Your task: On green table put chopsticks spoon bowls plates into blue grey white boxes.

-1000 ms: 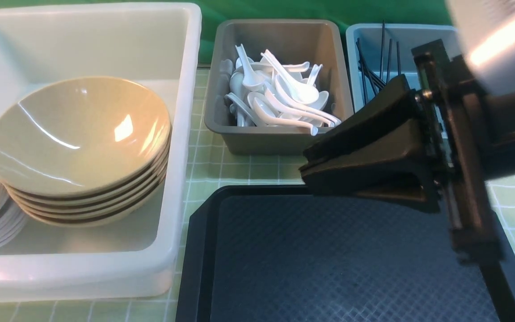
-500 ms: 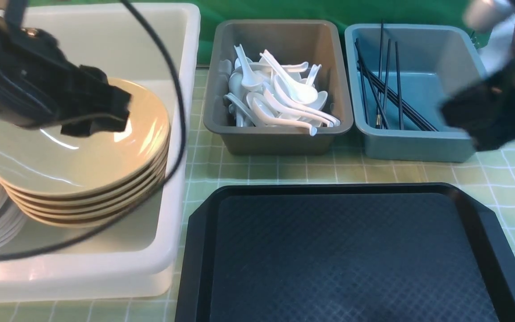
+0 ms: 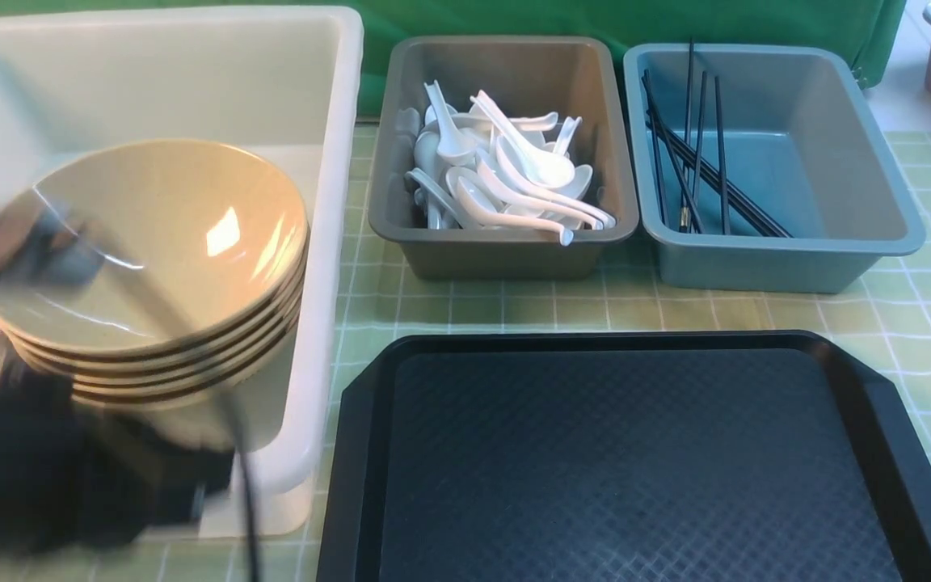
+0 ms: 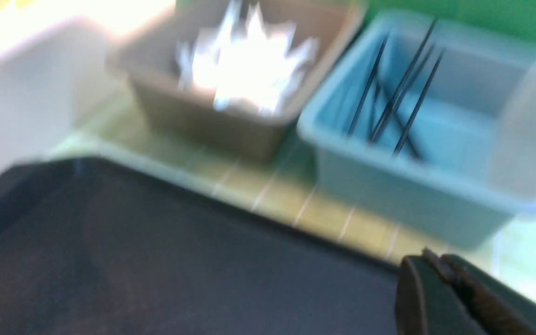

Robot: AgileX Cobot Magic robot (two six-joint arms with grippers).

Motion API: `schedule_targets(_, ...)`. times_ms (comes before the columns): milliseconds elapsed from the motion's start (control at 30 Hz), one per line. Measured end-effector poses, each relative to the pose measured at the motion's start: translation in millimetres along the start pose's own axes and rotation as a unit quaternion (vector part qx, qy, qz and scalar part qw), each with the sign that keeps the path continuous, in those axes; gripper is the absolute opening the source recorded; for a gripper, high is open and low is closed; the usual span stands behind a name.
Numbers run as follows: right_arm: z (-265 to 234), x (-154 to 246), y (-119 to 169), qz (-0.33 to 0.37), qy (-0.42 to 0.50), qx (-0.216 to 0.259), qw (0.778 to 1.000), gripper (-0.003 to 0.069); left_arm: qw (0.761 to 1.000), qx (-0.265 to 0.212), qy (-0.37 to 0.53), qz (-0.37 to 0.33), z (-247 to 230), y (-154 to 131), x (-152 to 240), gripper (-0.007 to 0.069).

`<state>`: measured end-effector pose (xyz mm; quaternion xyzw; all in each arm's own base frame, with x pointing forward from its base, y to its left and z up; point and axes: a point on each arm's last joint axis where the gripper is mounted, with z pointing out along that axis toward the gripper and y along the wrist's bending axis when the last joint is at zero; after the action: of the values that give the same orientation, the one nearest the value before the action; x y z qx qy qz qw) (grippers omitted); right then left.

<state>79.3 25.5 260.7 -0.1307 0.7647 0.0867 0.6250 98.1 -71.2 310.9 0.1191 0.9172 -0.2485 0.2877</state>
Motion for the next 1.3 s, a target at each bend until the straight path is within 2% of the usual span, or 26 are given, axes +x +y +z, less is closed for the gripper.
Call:
schedule_targets(167, -12, 28, -1, -0.011, -0.076, 0.018, 0.997, 0.0024, 0.995, 0.06, -0.066, -0.038, -2, 4, 43, -0.0001)
schedule_targets(300, -15, 26, -2, -0.012, -0.123, 0.03, 0.992, 0.0025, 0.988, 0.096, -0.101, -0.065, 0, 7, 65, -0.0001)
schedule_targets(467, -16, 24, -3, -0.012, -0.136, 0.034, 0.99, 0.0027, 0.977, 0.147, -0.123, -0.089, -3, 5, 83, -0.0001)
schedule_targets(633, -16, 24, -3, -0.006, -0.136, 0.033, 0.99, 0.0029, 0.975, 0.165, -0.125, -0.084, -7, 4, 92, -0.0001)
schedule_targets(967, -16, 24, -3, -0.005, -0.136, 0.033, 0.99, 0.0036, 0.977, 0.169, -0.107, -0.075, -8, 3, 98, -0.0001)
schedule_targets(1067, -16, 24, -3, -0.004, -0.136, 0.033, 0.99, 0.0037, 0.981, 0.153, -0.111, -0.049, -7, 5, 98, -0.0001)
schedule_targets(1200, -16, 24, -3, -0.004, -0.136, 0.033, 0.99, 0.0041, 0.977, 0.063, -0.202, 0.012, -5, 21, 84, -0.0001)
schedule_targets(1267, -16, 24, -3, -0.004, -0.136, 0.033, 0.99, 0.0043, 0.964, 0.012, -0.264, 0.043, -6, 30, 77, -0.0001)
schedule_targets(1300, -16, 24, -3, -0.004, -0.136, 0.033, 0.99, 0.0044, 0.942, -0.046, -0.323, 0.081, -9, 39, 73, -0.0001)
